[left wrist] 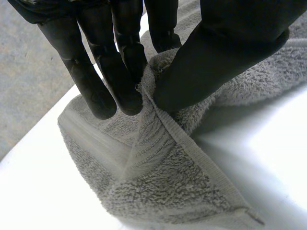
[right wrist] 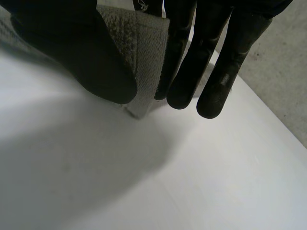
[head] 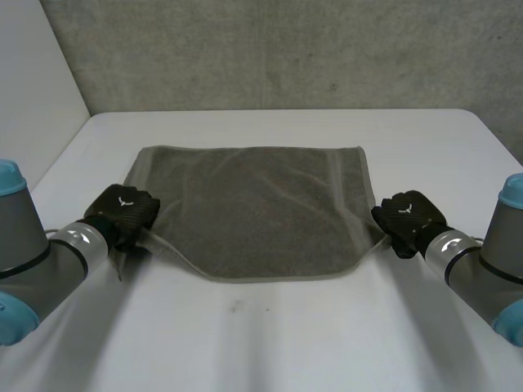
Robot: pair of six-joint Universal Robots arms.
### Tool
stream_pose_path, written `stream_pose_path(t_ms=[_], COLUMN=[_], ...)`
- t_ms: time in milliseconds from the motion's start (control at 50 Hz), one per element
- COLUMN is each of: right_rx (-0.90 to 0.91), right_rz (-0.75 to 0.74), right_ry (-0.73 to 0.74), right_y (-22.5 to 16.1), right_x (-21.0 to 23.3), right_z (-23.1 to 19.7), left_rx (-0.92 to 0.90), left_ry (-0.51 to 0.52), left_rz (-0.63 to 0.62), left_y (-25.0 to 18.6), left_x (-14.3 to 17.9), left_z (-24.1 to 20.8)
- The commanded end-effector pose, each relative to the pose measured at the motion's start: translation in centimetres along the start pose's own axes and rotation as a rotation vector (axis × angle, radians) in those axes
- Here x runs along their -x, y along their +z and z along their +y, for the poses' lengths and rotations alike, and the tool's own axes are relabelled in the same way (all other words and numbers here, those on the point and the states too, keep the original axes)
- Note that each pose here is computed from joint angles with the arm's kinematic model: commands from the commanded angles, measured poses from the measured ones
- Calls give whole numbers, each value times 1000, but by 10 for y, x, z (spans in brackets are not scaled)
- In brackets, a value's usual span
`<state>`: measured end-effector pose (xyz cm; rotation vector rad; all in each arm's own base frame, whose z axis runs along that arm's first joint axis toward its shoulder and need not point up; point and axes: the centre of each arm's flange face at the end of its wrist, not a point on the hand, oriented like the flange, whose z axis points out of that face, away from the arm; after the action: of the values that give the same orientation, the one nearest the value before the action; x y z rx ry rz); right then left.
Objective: Fold the towel.
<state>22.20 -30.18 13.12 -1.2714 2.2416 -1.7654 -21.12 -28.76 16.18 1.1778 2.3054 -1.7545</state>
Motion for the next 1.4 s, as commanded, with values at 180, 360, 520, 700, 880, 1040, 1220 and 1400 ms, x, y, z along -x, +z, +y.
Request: stream_pose_path(t_ms=[180, 360, 520, 700, 880, 1040, 1220, 1400], right_rx=[-10, -3, -70, -88, -79, -57, -46, -73], right_rz=[-41, -49, -91, -58, 31, 102, 143, 174], right_ry=[75, 77, 63, 72, 89, 100, 104, 88], right_y=[-11, -11, -4, -7, -11, -10, -10, -13], right_x=[12, 13, 19, 11, -6, -19, -24, -34], right_z=[-10, -4, -5, -13, -19, -16, -16, -29], left_rx=[-12, -8, -1, 9, 96, 153, 191, 146], left_ry=[-82, -84, -89, -146, -163, -157, -145, -96], left_rz=[-14, -15, -13, -13, -124, -181, -165, -191], left_y=[5, 5, 7, 15, 23, 18, 8, -6], left_x=[3, 4, 2, 0, 6, 7, 0, 8], left_z=[-2, -1, 3, 11, 24, 33, 41, 24])
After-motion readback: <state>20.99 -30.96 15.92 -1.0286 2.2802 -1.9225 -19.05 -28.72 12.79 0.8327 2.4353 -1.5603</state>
